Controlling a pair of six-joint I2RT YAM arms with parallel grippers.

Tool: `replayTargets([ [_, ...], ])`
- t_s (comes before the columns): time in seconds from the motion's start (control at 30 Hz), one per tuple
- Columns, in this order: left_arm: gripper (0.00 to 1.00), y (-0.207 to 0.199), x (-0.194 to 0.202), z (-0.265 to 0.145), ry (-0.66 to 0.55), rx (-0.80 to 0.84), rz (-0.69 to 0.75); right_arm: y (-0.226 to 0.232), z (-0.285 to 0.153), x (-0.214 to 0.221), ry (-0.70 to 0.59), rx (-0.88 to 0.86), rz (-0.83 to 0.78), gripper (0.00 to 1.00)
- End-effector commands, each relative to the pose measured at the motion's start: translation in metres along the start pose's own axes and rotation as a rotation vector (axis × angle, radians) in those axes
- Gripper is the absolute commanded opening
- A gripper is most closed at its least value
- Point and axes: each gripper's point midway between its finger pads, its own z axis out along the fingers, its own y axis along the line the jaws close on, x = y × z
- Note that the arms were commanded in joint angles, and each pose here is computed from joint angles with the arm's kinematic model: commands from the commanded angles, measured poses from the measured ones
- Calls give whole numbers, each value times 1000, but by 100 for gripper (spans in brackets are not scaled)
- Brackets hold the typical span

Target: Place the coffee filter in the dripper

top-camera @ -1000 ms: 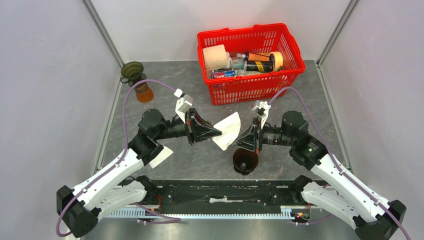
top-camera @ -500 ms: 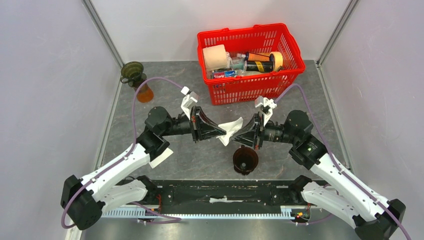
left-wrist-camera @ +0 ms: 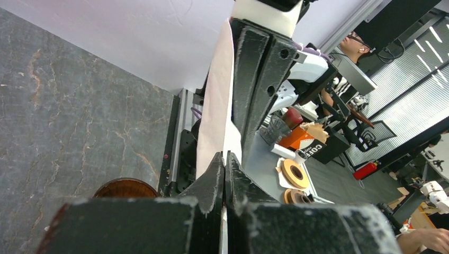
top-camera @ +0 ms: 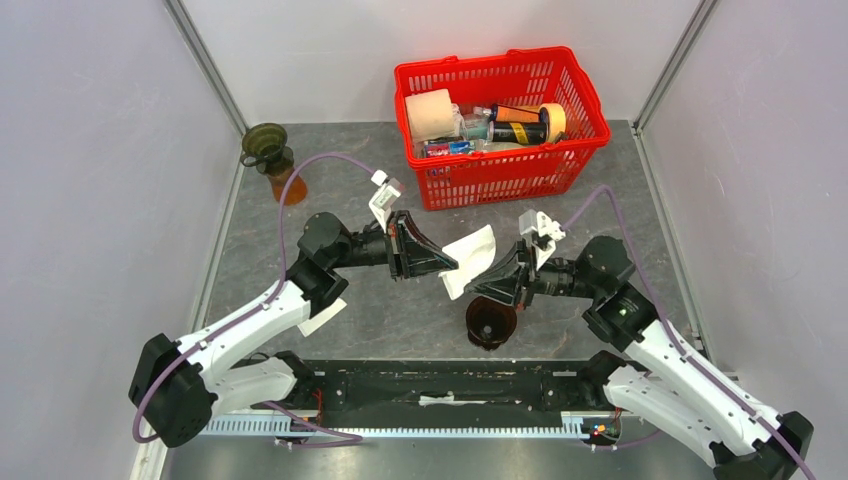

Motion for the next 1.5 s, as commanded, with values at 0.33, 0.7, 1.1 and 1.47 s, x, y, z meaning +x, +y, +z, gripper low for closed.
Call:
replayTargets([
  [0.33, 2, -5, -5, 5, -12, 46, -58, 12, 2, -45, -169, -55, -126, 0],
  [0.7, 2, -14, -12, 11, -44, 136, -93, -1, 8, -39, -224, -34, -123, 0],
  [1.1, 2, -6, -9, 17, -34, 145, -144, 1, 12, -56, -344, -83, -236, 0],
  [1.47, 2, -21, -15, 15, -40, 218, -152, -45, 17, -15, -225, 106, -137, 0],
])
